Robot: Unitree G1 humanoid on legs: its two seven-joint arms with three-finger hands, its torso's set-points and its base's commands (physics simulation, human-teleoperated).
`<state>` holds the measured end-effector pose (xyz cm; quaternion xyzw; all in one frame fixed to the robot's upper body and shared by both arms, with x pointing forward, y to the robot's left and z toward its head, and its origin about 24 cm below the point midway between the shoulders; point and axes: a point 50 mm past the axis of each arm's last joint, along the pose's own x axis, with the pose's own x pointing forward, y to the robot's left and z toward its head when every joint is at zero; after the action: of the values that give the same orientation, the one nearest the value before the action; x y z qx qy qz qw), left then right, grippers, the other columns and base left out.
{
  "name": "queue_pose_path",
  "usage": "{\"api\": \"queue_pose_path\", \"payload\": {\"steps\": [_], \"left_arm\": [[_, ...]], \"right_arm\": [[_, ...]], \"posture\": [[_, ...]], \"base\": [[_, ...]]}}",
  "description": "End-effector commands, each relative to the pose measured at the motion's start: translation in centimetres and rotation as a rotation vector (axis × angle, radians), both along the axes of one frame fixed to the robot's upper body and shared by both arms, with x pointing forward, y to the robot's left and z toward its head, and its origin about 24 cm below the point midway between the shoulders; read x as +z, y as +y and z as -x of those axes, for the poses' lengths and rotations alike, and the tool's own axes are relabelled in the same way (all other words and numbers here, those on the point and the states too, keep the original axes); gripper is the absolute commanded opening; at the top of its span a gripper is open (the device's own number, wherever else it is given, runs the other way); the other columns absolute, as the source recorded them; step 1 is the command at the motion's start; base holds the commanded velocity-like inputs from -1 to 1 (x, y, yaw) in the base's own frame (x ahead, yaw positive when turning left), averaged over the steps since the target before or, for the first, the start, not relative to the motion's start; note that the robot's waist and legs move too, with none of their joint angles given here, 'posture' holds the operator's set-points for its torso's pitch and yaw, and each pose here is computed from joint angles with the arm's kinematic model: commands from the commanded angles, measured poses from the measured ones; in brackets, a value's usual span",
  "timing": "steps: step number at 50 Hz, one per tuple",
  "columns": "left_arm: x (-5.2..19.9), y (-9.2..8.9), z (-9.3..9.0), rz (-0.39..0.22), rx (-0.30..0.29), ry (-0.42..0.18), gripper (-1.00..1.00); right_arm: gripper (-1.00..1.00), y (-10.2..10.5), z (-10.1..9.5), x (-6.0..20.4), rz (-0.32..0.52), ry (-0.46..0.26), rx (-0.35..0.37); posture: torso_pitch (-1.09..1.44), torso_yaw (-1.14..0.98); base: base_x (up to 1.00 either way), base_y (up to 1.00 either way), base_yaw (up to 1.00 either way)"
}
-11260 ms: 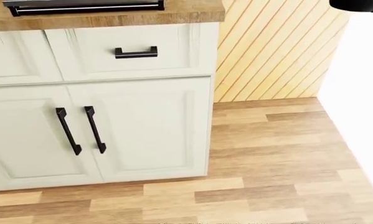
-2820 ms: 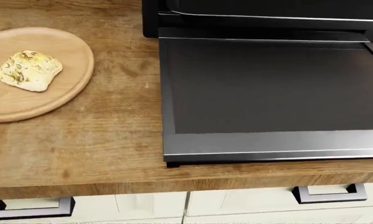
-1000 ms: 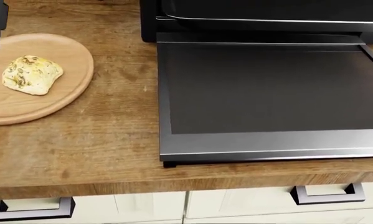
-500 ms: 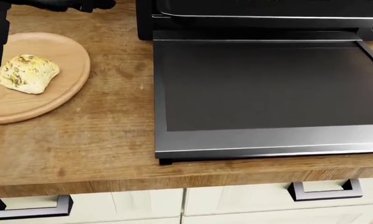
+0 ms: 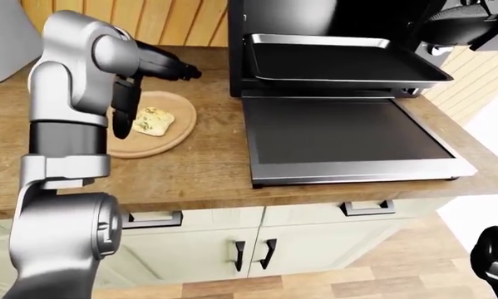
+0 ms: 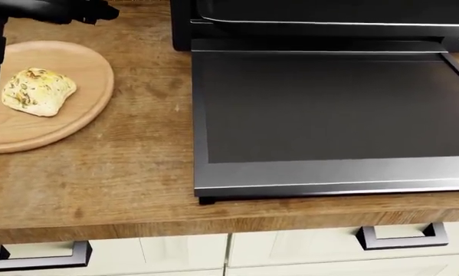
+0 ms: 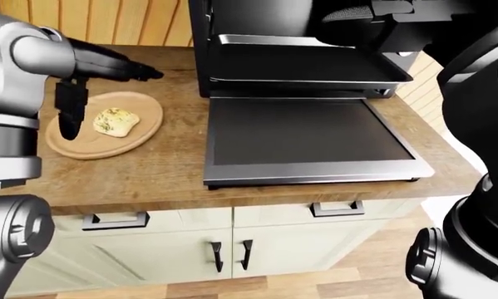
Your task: Place the scone on the tray of the toaster oven.
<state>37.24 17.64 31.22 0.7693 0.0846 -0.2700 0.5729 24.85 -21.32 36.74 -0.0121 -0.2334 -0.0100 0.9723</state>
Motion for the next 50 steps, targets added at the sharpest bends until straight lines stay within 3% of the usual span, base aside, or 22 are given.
{"api": "queue_pose_path", "payload": {"steps": [1,13,14,15,25,50], "left_arm": [[2.2,-0.1,0.5,0.006,0.000,-0.103,1.00],[1.9,-0.5,-0.1,0.019,-0.002,-0.103,1.00],[1.8,-0.4,0.0,0.018,-0.004,-0.103,0.65],[1.8,-0.4,-0.1,0.024,-0.003,-0.107,0.77],[2.0,0.1,-0.2,0.027,0.014,-0.108,0.51],[0.6,0.9,-0.4,0.030,0.042,-0.086,0.58]], "right_arm": [[1.00,-0.4,0.8,1.1,-0.008,-0.075,-0.015],[1.00,-0.3,0.7,0.8,-0.007,-0.066,-0.013],[1.00,-0.3,0.7,0.8,-0.006,-0.067,-0.013],[1.00,-0.3,0.7,0.9,-0.008,-0.068,-0.014],[1.00,-0.2,0.4,0.4,-0.006,-0.057,-0.013],[1.00,-0.2,0.0,-0.1,-0.002,-0.046,-0.012]], "posture": [[0.00,0.00],[0.00,0.00],[0.00,0.00],[0.00,0.00],[0.00,0.00],[0.00,0.00]], "base": [[0.00,0.00,0.00],[0.00,0.00,0.00],[0.00,0.00,0.00],[0.00,0.00,0.00],[0.00,0.00,0.00],[0.00,0.00,0.00]]}}
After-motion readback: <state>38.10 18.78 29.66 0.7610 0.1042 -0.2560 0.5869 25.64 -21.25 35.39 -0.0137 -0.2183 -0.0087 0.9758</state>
